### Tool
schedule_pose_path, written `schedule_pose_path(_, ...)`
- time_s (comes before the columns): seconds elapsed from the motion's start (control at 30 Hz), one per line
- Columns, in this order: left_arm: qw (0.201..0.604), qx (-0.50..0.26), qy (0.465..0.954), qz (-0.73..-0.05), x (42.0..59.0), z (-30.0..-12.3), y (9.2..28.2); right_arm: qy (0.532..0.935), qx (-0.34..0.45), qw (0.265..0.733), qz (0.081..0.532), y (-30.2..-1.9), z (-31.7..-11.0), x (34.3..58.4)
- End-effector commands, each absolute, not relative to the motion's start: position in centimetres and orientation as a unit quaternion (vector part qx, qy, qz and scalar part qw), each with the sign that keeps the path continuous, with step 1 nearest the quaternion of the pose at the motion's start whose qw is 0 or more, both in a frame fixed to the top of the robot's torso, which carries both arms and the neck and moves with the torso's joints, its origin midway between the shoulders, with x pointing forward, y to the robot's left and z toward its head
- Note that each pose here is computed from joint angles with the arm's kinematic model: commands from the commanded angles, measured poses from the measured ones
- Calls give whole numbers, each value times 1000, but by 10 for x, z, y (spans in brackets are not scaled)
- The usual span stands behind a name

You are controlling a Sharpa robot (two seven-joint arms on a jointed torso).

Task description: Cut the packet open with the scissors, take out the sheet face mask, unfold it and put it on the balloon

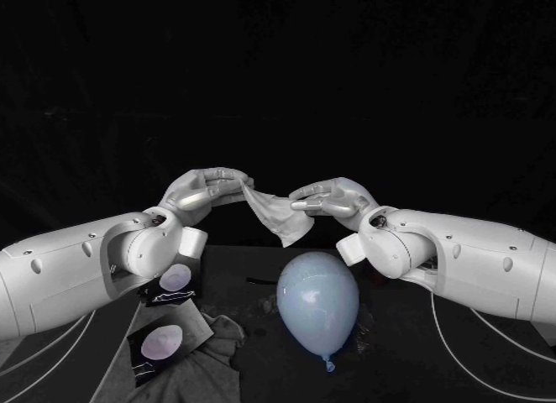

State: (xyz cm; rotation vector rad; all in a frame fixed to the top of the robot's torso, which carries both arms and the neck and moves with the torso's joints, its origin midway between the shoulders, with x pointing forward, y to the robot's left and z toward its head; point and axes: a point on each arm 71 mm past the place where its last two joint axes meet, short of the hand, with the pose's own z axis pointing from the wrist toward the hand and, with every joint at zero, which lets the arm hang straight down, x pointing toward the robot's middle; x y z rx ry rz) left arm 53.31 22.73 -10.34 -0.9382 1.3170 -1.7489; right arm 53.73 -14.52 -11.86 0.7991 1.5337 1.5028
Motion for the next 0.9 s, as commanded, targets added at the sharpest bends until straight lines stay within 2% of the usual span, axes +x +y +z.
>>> schedule_pose_path(0.03, 375, -370, 505, -684, 534, -102, 228, 613, 307, 416, 598, -144, -117, 537)
schedule_pose_path(0.53, 385, -384, 511, -665, 538, -106, 231, 609, 304, 420, 601, -144, -110, 537)
schedule_pose_path(0.9, 370, -398, 527, -653, 537, -125, 233, 603, 298, 428, 604, -143, -98, 540)
